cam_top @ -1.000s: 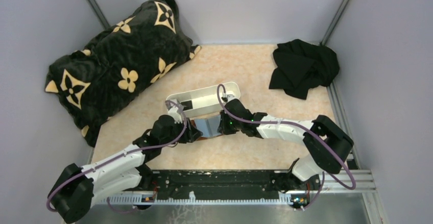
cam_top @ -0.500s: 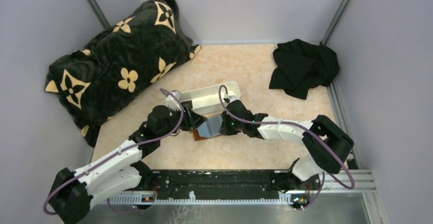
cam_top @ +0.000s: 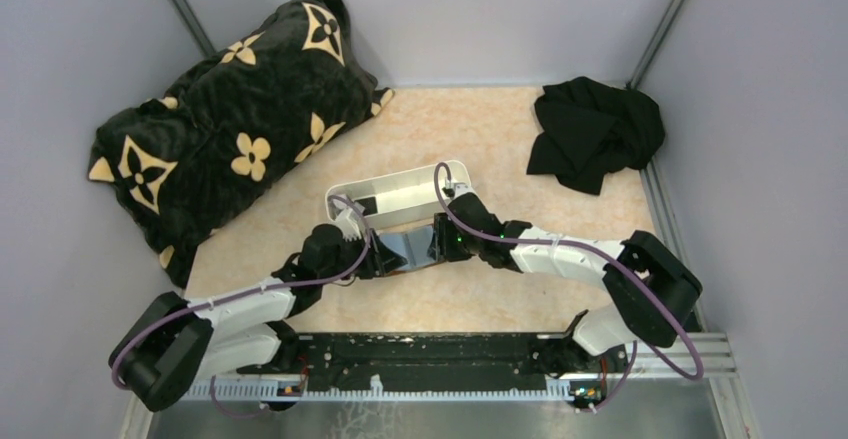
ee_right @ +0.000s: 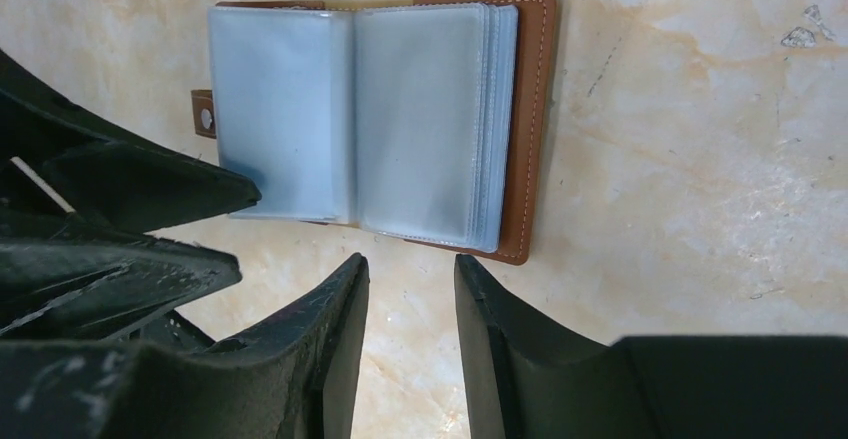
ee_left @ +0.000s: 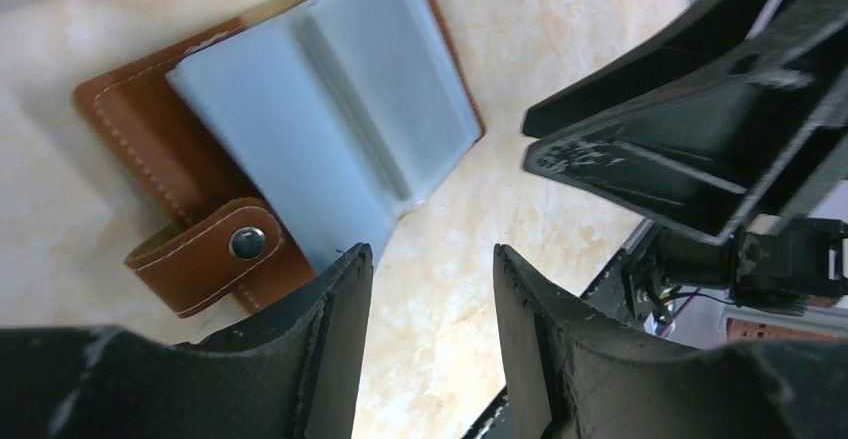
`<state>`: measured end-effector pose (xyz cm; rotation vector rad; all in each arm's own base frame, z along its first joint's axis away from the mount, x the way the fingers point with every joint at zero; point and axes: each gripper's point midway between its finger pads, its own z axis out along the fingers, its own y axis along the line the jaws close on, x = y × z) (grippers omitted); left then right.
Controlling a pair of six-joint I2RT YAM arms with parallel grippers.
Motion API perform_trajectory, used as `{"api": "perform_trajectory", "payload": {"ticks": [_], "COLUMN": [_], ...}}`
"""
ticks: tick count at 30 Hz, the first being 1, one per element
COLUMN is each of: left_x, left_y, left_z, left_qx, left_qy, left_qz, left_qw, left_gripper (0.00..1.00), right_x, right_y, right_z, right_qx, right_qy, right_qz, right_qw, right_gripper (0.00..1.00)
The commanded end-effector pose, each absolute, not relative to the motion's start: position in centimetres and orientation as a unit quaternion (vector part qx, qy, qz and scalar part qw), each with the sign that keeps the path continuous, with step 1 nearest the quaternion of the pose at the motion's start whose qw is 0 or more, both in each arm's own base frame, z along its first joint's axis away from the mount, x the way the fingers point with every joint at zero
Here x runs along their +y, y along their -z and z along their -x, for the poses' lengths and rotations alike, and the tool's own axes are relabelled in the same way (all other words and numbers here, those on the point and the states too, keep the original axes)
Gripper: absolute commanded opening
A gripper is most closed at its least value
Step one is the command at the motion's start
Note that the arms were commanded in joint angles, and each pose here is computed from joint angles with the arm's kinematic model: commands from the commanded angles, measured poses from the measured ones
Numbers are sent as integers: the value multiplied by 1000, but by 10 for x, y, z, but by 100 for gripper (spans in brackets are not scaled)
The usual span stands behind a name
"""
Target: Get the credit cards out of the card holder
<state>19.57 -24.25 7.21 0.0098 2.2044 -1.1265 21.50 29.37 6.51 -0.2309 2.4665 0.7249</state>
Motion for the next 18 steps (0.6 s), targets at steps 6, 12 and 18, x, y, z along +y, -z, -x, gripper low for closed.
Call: {"api": "perform_trajectory", "payload": {"ticks": [6, 12, 18], "left_x": [-234, -226, -226], "left_y": [-49, -28, -24], "left_z": [-190, -184, -180], "left_qx": [846, 859, 860], "left_qy": [433, 417, 422], "left_qz": [15, 26, 27], "left_qw": [309, 295, 287], "left_gripper": [54, 53, 53], "right_x": [310, 319, 323], "right_y": [-89, -81, -72], "right_z": [-229, -234, -232], "right_qx": [900, 901, 902], "right_qy": [-299, -301, -306], "right_qz": [90, 94, 94], "right_qw": [305, 299, 288], "right_gripper": [27, 14, 13]}}
